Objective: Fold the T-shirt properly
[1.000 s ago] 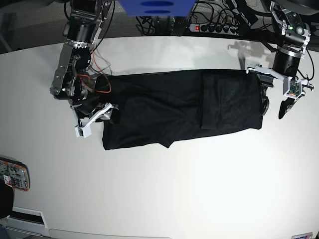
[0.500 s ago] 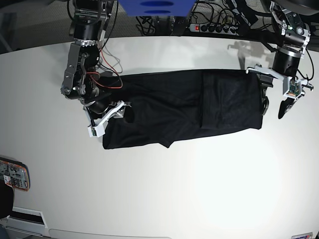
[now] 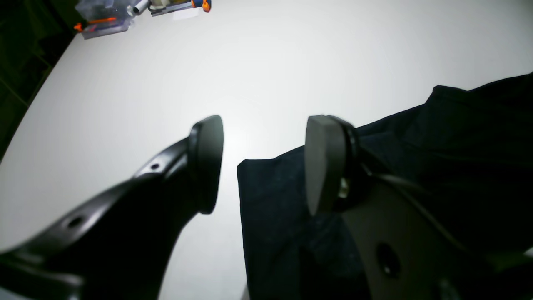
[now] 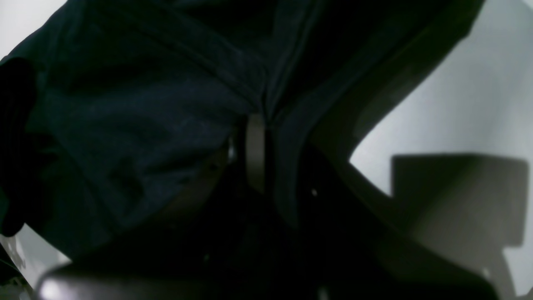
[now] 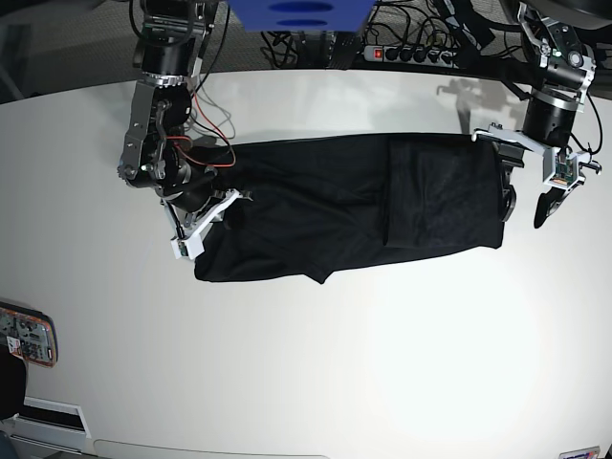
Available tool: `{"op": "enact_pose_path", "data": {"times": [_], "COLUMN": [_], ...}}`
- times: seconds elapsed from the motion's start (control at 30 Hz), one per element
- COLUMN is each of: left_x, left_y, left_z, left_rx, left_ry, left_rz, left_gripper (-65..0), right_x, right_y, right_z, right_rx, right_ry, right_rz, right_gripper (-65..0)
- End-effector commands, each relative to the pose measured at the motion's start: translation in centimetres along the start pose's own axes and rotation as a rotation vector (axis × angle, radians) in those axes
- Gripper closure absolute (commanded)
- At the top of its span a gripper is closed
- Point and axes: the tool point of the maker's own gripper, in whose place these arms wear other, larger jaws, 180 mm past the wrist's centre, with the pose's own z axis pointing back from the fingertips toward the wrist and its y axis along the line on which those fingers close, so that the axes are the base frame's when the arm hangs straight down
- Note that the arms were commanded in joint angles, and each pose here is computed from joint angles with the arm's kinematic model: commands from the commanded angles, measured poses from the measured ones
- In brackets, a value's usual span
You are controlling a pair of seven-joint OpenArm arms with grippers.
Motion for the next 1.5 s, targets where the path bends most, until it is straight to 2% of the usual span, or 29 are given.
{"op": "enact_pose_path", "data": {"times": [0.0,0.2,0.4,0.53,0.73,0.83,0.97,1.1,1.37,1.47], "left_x": [1.4,1.4,1.4,1.4,1.4,1.4,1.4,1.3,1.3,1.3], "left_y": [0.3,0.3,0.5,1.1,1.1,1.1,1.1,1.0,1.1,1.1], "left_z": [0.2,0.2,0.2,0.5,0.5,0.5,0.5,0.4,0.5,0.5], "left_rx": [0.003,0.003,0.008,0.03,0.03,0.03,0.028,0.028,0.03,0.03], "left_ry": [-0.052,-0.052,-0.053,-0.051,-0.05,-0.05,-0.051,-0.05,-0.048,-0.048], "left_rz": [-0.01,-0.01,-0.013,-0.017,-0.017,-0.017,-0.018,-0.013,-0.013,-0.013], "left_gripper": [-30.1,-30.1,-30.1,-30.1,-30.1,-30.1,-30.1,-30.1,-30.1,-30.1], "right_x": [-0.7,-1.2,0.6,3.4,4.7,5.7,8.1,10.6,11.3,10.0], "right_y": [-0.4,-3.1,-5.7,-7.5,-9.9,-11.0,-11.6,-9.6,-0.2,2.4], "right_z": [0.1,1.6,3.5,4.3,5.9,7.1,9.3,10.4,6.9,5.6], "right_rx": [-0.019,-0.079,-0.157,-0.229,-0.298,-0.38,-0.528,-0.634,-0.613,-0.594], "right_ry": [0.043,0.119,0.079,0.04,0.035,0.008,-0.032,-0.048,-0.084,-0.061], "right_rz": [0.014,0.057,0.061,0.05,0.074,0.063,0.169,0.376,0.599,0.66], "right_gripper": [0.0,0.0,0.0,0.0,0.0,0.0,0.0,0.0,0.0,0.0]}}
